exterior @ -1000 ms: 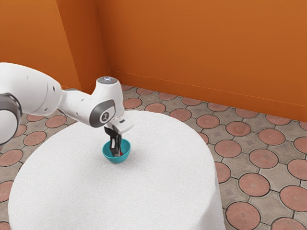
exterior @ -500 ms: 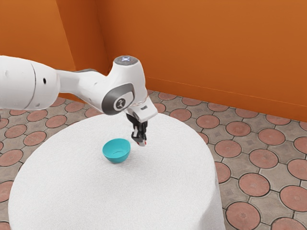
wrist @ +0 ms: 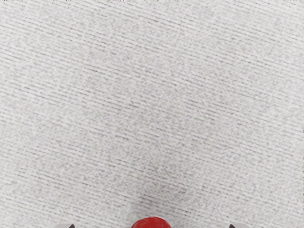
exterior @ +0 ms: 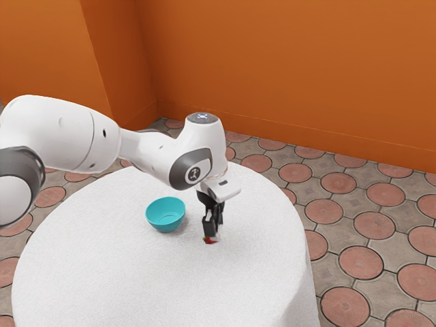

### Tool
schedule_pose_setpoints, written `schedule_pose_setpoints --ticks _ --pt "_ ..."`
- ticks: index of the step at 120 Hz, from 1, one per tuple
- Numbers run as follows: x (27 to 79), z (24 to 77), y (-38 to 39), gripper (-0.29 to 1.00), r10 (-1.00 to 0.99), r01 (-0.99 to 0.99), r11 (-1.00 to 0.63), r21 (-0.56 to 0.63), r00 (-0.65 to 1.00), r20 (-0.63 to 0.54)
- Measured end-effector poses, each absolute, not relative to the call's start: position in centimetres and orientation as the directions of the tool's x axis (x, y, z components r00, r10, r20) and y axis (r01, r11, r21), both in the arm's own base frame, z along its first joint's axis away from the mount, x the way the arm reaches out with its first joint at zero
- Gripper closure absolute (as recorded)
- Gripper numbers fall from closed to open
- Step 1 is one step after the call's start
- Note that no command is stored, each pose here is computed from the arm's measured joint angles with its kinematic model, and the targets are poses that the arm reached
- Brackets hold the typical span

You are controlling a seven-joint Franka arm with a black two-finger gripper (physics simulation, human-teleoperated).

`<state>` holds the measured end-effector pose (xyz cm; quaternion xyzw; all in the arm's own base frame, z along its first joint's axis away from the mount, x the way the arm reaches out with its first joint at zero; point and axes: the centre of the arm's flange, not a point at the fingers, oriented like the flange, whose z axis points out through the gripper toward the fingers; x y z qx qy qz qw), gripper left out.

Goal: Take strawberry from the bowl

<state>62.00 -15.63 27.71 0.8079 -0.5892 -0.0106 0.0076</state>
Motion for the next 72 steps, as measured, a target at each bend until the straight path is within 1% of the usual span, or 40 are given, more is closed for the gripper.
schedule_pose_setpoints --ticks 10,16,27,35,51,59,72 --pt "62.0 28.2 -15.6 0.20 -0.952 -0.952 -0.306 0.022 0.306 -0.004" --pt "61.8 30.2 -15.4 0.15 -0.950 -0.950 -0.313 0.009 0.313 0.004" --pt "60.9 38.1 -13.8 0.10 -0.929 -0.929 -0.370 -0.030 0.369 0.021" --pt "59.4 44.0 -12.0 0.07 -0.907 -0.905 -0.422 -0.055 0.422 0.013" --pt "56.4 52.5 -7.3 0.04 -0.824 -0.822 -0.565 -0.073 0.567 -0.003" --pt "55.9 54.9 -4.9 0.03 -0.766 -0.765 -0.641 -0.067 0.643 -0.014" --pt "55.2 55.5 -1.4 0.02 -0.666 -0.668 -0.743 -0.035 0.744 -0.057"
